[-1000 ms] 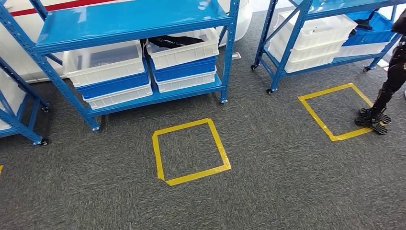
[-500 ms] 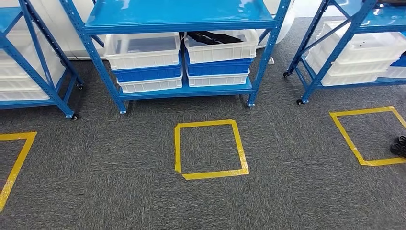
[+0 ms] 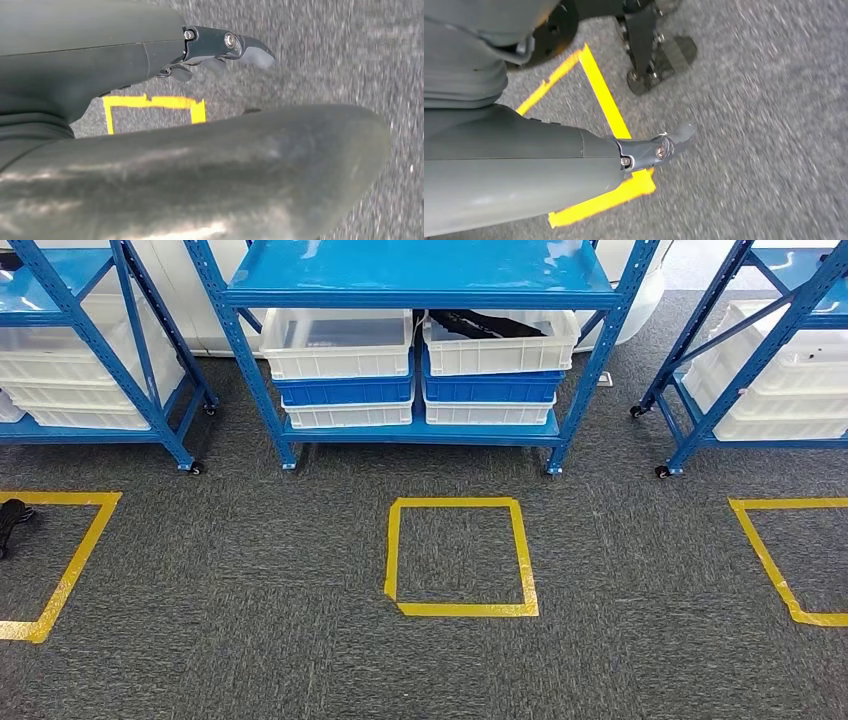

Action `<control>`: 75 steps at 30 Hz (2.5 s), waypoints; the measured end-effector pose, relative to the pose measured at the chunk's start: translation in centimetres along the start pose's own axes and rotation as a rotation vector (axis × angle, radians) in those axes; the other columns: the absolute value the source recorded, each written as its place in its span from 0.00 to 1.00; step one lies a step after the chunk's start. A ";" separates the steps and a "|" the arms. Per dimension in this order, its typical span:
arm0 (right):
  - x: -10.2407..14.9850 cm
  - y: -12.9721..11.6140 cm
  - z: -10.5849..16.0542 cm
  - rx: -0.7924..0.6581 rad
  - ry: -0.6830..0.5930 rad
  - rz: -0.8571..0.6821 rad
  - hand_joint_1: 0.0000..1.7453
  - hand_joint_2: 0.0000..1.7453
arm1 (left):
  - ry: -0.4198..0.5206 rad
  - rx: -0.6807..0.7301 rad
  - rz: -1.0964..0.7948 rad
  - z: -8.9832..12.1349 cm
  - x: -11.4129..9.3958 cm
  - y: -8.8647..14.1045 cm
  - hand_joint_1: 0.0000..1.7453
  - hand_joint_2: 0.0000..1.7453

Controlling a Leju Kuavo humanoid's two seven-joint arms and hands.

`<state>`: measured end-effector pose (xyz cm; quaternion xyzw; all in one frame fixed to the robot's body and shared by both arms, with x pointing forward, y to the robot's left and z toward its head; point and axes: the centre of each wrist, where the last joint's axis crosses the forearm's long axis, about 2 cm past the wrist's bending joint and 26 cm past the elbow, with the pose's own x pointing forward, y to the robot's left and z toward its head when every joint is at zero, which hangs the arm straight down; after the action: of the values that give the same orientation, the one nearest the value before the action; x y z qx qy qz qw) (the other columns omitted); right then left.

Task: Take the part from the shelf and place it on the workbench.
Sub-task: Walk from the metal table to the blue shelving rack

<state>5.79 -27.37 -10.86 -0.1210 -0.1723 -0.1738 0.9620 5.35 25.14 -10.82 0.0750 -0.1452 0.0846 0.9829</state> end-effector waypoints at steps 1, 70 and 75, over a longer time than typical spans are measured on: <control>0.0 0.0 0.0 0.001 0.000 -0.001 0.00 0.00 | -0.001 0.001 0.000 0.0 0.0 0.0 0.00 0.00; -0.1 -0.1 0.0 -0.004 0.009 -0.005 0.00 0.00 | 0.010 0.018 0.012 0.0 -0.2 0.0 0.00 0.00; -0.3 -0.2 0.0 -0.006 0.012 -0.004 0.00 0.00 | 0.013 0.017 0.011 0.1 -0.3 0.0 0.00 0.00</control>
<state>5.48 -27.51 -10.91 -0.1225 -0.1665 -0.1767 0.9623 5.05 25.08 -10.85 0.0822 -0.1385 0.0918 0.9827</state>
